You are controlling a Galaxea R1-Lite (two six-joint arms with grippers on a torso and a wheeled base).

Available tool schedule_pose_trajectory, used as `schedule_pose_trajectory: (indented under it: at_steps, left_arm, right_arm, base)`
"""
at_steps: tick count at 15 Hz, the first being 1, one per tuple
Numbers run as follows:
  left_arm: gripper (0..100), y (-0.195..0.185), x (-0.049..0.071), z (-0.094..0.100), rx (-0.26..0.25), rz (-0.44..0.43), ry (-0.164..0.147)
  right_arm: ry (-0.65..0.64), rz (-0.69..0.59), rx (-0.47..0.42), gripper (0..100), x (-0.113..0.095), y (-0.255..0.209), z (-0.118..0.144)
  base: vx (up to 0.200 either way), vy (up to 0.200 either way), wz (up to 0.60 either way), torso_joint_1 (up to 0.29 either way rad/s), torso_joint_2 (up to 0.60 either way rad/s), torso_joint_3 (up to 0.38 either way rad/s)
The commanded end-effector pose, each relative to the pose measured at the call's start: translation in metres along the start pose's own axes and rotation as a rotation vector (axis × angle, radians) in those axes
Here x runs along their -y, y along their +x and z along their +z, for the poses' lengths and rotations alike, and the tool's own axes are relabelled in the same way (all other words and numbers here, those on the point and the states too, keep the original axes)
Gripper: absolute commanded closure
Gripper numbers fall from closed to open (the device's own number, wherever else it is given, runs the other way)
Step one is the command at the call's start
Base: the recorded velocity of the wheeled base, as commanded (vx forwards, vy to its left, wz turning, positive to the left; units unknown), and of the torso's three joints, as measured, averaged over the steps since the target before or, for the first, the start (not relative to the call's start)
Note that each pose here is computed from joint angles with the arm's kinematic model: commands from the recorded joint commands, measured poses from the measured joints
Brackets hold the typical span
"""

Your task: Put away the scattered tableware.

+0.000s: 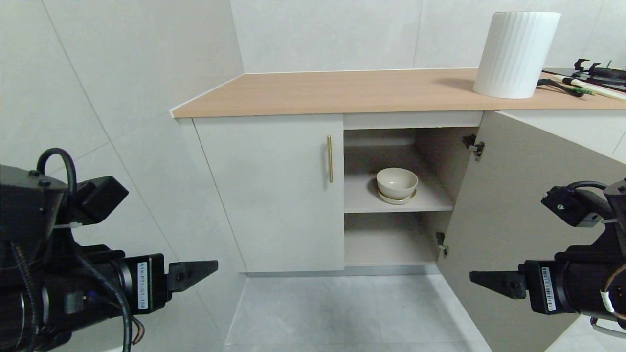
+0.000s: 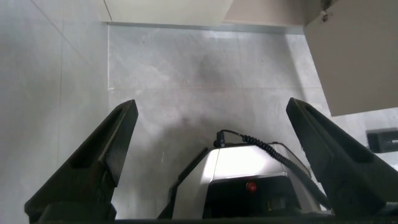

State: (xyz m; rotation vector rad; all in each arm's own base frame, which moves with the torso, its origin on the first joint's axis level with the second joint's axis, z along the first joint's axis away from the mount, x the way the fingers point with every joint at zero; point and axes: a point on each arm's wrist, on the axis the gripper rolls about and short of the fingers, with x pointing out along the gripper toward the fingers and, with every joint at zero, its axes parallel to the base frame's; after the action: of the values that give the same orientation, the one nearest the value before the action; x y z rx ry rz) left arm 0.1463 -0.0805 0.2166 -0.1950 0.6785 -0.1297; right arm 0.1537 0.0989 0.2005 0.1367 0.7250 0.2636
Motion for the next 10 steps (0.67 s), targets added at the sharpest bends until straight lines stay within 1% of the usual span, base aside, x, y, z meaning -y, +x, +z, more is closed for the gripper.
schedule_pose_trajectory:
  at_steps: [1,4,10]
  left_arm:
    - [0,0.0,0.0,0.0,0.0,0.002,0.0]
    - [0,0.0,0.0,0.0,0.0,0.002,-0.001]
    - [0,0.0,0.0,0.0,0.001,0.001,-0.002]
  right_arm:
    - [-0.002,-0.003,-0.004,0,0.0,0.0,-0.001]
    - [-0.048,-0.01,-0.027,0,0.003,-0.004,-0.005]
    - [-0.147,-0.028,-0.102,0,0.011,-0.021,-0.016]
  base:
    - [0.0,-0.2,0.0,-0.007,0.0,0.002]
    - [0.0,-0.2,0.0,0.007,0.01,-0.004]
    - [0.0,-0.2,0.0,0.0,0.0,0.006]
